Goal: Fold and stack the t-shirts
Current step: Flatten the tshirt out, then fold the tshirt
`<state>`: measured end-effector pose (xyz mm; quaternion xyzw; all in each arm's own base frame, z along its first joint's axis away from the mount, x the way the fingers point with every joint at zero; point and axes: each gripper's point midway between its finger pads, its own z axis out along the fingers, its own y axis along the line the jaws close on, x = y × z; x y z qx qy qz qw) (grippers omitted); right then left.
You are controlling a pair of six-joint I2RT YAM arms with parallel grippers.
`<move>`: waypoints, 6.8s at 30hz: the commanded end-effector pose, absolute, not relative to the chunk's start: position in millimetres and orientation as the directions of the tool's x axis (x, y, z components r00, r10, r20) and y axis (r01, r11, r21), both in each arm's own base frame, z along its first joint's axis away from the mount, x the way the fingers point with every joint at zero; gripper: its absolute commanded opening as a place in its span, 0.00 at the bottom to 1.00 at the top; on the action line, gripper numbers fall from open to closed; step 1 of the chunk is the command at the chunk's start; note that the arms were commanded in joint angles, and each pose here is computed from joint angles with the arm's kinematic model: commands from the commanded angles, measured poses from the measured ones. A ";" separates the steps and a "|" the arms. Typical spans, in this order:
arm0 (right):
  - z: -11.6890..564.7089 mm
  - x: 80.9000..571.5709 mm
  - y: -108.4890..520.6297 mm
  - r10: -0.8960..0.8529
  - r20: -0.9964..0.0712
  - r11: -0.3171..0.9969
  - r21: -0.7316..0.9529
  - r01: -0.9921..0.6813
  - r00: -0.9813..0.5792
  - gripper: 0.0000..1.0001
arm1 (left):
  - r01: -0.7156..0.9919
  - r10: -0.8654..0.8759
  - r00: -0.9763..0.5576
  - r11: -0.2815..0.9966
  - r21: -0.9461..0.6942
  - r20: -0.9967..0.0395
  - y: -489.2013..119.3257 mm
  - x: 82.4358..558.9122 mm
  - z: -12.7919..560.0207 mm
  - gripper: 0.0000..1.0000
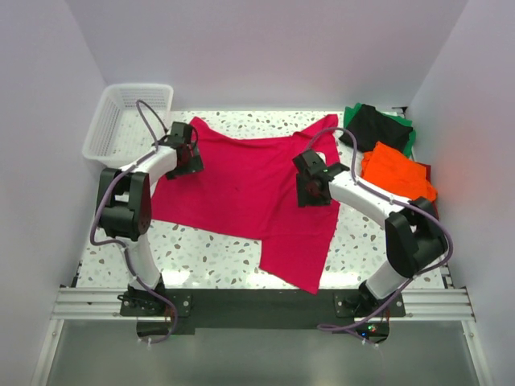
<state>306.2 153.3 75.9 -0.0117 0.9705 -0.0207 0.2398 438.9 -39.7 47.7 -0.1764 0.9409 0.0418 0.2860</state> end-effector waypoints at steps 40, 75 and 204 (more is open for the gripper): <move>-2.0 264.0 121.5 0.053 -0.351 0.998 -0.006 0.059 -0.935 0.56 | -0.576 -0.514 -0.730 0.817 0.002 -0.449 -17.5 318.2 32.4 0.81; 32.0 182.1 57.9 0.206 -0.109 0.955 -0.195 0.224 -0.972 0.55 | -0.547 -0.519 -0.826 0.833 0.086 -0.221 -23.5 216.2 17.8 0.79; 131.6 674.6 26.0 0.329 -0.841 0.928 0.205 0.310 -0.429 0.40 | -0.616 -0.343 -0.441 0.787 0.002 -0.830 25.1 626.2 81.8 0.00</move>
